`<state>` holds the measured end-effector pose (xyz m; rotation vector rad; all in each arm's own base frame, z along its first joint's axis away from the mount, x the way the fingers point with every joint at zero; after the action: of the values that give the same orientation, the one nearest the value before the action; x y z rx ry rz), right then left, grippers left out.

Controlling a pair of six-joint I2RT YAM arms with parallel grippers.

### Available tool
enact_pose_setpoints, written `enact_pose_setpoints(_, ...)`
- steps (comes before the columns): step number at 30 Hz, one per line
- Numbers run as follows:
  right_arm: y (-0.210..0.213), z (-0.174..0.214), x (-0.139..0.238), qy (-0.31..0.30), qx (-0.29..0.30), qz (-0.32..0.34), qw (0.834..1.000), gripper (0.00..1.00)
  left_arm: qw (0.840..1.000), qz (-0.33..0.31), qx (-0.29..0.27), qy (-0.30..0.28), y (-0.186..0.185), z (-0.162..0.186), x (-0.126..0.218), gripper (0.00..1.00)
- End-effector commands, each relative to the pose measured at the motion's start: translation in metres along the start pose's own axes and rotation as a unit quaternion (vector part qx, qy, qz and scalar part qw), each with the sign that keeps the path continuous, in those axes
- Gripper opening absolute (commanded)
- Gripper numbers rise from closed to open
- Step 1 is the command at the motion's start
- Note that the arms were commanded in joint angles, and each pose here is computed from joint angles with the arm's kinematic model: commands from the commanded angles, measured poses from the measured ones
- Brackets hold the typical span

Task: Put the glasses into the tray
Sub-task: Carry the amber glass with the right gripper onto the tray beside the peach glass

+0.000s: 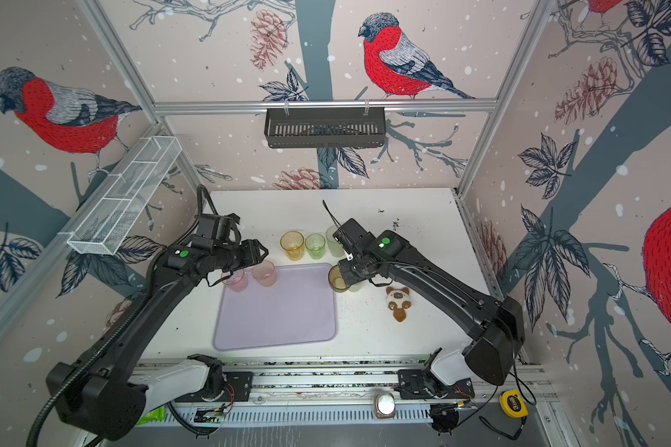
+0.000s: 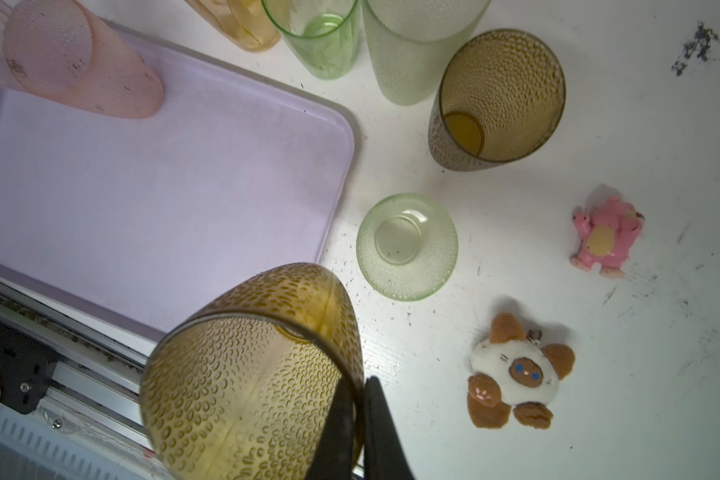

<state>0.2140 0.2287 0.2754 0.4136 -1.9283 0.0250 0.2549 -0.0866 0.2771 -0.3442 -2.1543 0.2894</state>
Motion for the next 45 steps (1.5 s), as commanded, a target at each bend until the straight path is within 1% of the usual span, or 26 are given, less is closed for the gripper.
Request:
enact_pose_setpoints(1,0.008,-0.007,0.002,0.005,0.02,-0.002,1.0,0.0,1.0,-0.01,-0.005,-0.019,0.003,-0.005,0.003,0.62)
enact_pose_setpoints(12,0.037,-0.038,-0.011,0.0,0.058,-0.01,0.998,0.0,0.999,-0.02,0.01,-0.027,0.012,-0.005,0.006,0.62)
enact_pose_setpoints(21,0.055,-0.054,-0.031,0.007,0.076,-0.02,0.997,0.0,0.999,-0.027,0.017,-0.03,0.02,-0.006,0.009,0.62)
enact_pose_setpoints(36,0.079,-0.075,-0.066,0.021,0.102,-0.032,0.994,0.0,0.998,-0.037,0.029,-0.034,0.033,-0.007,0.014,0.62)
enact_pose_setpoints(45,0.089,-0.079,-0.09,0.039,0.119,-0.026,0.992,0.0,0.998,-0.05,0.034,-0.028,0.04,-0.003,0.012,0.62)
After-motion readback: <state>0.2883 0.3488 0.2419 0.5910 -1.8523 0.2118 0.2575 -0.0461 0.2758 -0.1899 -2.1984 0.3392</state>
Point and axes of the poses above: each gripper's point midway between its finger pads, its own x axis back along the fingers, its own y axis along the line the jaws close on, z = x × y, the point moved 8 cm from there along x, back along the fingers, and after that the axes turned 11 degrees about -x, right-handed, at the moved point
